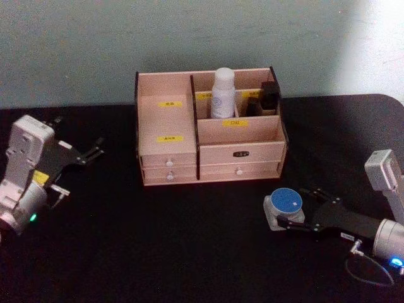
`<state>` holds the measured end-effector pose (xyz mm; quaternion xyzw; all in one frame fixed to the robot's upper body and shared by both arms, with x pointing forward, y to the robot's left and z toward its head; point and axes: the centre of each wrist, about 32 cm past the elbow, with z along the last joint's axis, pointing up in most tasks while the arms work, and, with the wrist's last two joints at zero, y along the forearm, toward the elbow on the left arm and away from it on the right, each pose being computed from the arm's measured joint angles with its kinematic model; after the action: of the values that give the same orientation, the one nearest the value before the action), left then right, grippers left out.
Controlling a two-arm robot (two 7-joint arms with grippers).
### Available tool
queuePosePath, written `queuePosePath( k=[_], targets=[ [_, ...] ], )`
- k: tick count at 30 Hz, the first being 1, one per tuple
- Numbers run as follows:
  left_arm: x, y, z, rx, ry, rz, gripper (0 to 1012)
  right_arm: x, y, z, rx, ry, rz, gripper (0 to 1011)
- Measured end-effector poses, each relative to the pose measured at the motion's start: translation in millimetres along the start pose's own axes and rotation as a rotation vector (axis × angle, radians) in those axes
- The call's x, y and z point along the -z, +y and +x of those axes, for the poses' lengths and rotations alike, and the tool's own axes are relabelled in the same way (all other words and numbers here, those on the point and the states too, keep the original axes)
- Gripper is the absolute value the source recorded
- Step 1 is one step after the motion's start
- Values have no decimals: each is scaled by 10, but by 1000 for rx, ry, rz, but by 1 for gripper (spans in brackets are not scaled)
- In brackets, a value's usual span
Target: Pick up the facial cleanser and watermelon frost from the table and place them into the tiered storage box.
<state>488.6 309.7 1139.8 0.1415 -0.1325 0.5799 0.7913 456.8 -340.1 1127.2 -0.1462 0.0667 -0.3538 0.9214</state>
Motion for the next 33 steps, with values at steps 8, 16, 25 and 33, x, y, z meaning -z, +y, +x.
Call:
queuePosePath(
  k=[8, 16, 25, 33],
  targets=[
    [0, 0, 0, 0, 0, 0, 1001, 1, -2, 0, 0, 0, 0, 1002],
    [0, 0, 0, 0, 0, 0, 1001, 2, -3, 0, 1, 0, 0, 1003],
    [0, 0, 0, 0, 0, 0, 1001, 1, -5, 0, 2, -1, 2, 1003],
    [0, 0, 0, 0, 0, 0, 1001, 0, -5, 0, 2, -2, 2, 947]
  ],
)
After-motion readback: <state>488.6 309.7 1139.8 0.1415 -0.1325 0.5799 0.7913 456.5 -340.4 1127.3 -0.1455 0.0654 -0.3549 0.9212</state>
